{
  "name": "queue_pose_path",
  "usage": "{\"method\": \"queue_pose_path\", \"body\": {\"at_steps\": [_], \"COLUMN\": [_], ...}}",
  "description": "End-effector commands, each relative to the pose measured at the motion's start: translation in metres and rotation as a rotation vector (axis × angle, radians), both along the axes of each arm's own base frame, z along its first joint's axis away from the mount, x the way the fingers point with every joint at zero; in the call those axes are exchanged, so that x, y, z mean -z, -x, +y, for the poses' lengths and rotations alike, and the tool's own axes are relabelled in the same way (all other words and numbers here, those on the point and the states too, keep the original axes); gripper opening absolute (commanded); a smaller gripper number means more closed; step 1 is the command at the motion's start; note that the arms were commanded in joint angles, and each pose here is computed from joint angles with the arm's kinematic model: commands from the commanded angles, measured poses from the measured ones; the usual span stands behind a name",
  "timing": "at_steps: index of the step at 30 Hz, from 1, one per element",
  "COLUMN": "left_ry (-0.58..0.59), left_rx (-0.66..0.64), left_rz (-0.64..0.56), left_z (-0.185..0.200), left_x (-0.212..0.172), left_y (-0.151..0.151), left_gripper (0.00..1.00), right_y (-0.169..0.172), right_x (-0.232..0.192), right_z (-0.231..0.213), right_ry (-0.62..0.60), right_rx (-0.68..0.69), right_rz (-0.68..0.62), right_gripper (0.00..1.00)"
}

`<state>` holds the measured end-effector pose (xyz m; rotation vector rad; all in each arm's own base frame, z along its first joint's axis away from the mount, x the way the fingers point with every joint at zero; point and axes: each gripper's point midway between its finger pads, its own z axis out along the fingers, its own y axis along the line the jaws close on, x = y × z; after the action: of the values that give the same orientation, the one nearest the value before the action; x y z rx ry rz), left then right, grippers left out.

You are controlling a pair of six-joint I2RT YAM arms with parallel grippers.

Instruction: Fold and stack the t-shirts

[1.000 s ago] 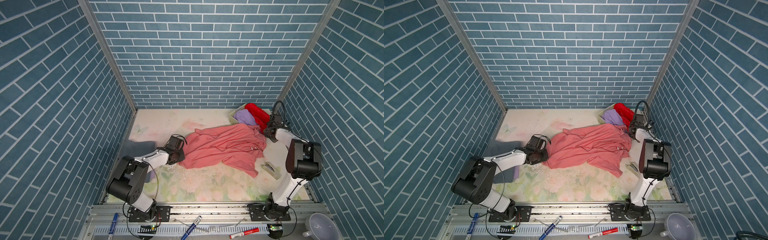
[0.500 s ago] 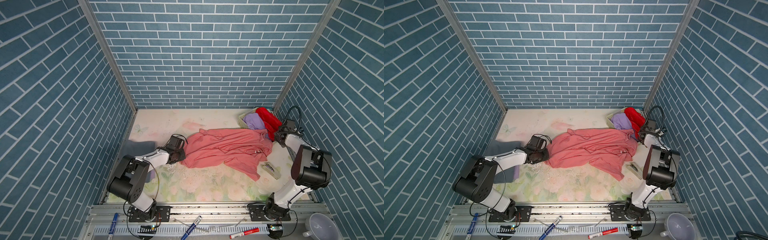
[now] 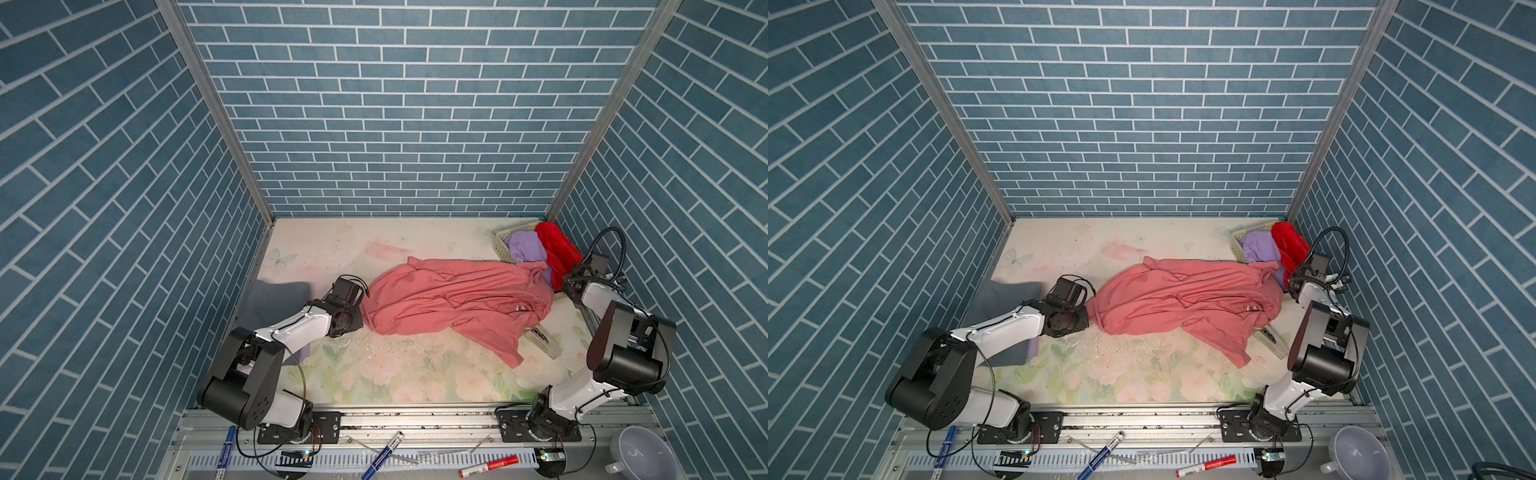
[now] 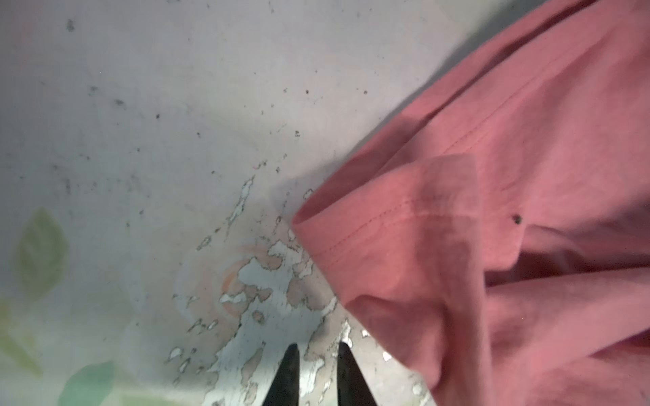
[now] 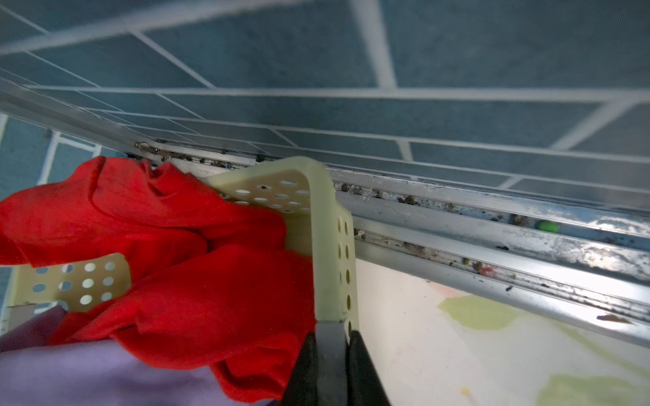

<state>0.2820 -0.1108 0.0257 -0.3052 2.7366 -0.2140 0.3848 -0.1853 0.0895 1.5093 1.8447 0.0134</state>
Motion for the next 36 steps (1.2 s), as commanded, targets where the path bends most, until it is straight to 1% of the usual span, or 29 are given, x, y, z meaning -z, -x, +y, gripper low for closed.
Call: {"method": "queue_pose_path", "body": {"at_steps": [1, 3, 4, 5, 6, 8, 9, 14, 19, 21, 24, 26, 28, 30, 33, 34, 36], "left_ry": [-0.011, 0.052, 0.075, 0.085, 0.079, 0.046, 0.032, 0.011, -0.091, -0.117, -0.144, -0.163, -0.189, -0.207, -0.239, -0.244, -0.244], "left_rx": [0.012, 0.067, 0.092, 0.126, 0.154, 0.182, 0.186, 0.197, 0.195, 0.2, 0.203, 0.202, 0.193, 0.175, 0.143, 0.13, 0.097], "left_rz": [0.003, -0.046, -0.075, -0.099, -0.122, -0.134, -0.127, -0.056, 0.012, 0.016, 0.038, 0.053, 0.065, 0.067, 0.05, 0.046, 0.045], "left_z": [0.001, -0.015, -0.023, -0.032, -0.038, -0.045, -0.046, -0.061, -0.066, -0.069, -0.072, -0.072, -0.071, -0.066, -0.054, -0.048, -0.033], "left_x": [-0.001, -0.014, -0.023, -0.03, -0.038, -0.044, -0.043, -0.021, 0.004, 0.009, 0.019, 0.026, 0.032, 0.036, 0.032, 0.03, 0.028], "left_y": [0.001, -0.011, -0.019, -0.024, -0.032, -0.045, -0.052, -0.073, -0.079, -0.08, -0.081, -0.08, -0.078, -0.077, -0.078, -0.078, -0.077], "left_gripper": [0.21, 0.26, 0.3, 0.37, 0.46, 0.56, 0.59, 0.61, 0.61, 0.59, 0.52, 0.42, 0.28, 0.19, 0.03, 0.0, 0.0], "right_y": [0.0, -0.01, -0.014, -0.018, -0.021, -0.024, -0.025, -0.023, -0.024, -0.024, -0.024, -0.024, -0.023, -0.024, -0.026, -0.026, -0.028], "right_x": [0.018, 0.012, 0.009, 0.005, 0.002, 0.0, -0.001, 0.001, 0.003, 0.003, 0.003, 0.003, 0.004, 0.003, 0.002, 0.002, 0.002], "right_z": [0.004, 0.005, 0.007, 0.008, 0.009, 0.01, 0.011, 0.012, 0.013, 0.013, 0.013, 0.012, 0.012, 0.011, 0.009, 0.008, 0.006], "right_ry": [-0.114, -0.117, -0.114, -0.111, -0.107, -0.104, -0.105, -0.106, -0.108, -0.107, -0.105, -0.102, -0.101, -0.097, -0.091, -0.089, -0.087], "right_rx": [0.101, 0.085, 0.071, 0.058, 0.049, 0.037, 0.031, 0.025, 0.016, 0.016, 0.02, 0.022, 0.027, 0.031, 0.035, 0.038, 0.047], "right_rz": [-0.074, -0.086, -0.089, -0.092, -0.095, -0.096, -0.098, -0.087, -0.084, -0.084, -0.083, -0.083, -0.082, -0.085, -0.084, -0.081, -0.083], "right_gripper": [0.07, 0.07, 0.07, 0.07, 0.07, 0.06, 0.06, 0.05, 0.04, 0.04, 0.04, 0.03, 0.03, 0.03, 0.03, 0.02, 0.02]}}
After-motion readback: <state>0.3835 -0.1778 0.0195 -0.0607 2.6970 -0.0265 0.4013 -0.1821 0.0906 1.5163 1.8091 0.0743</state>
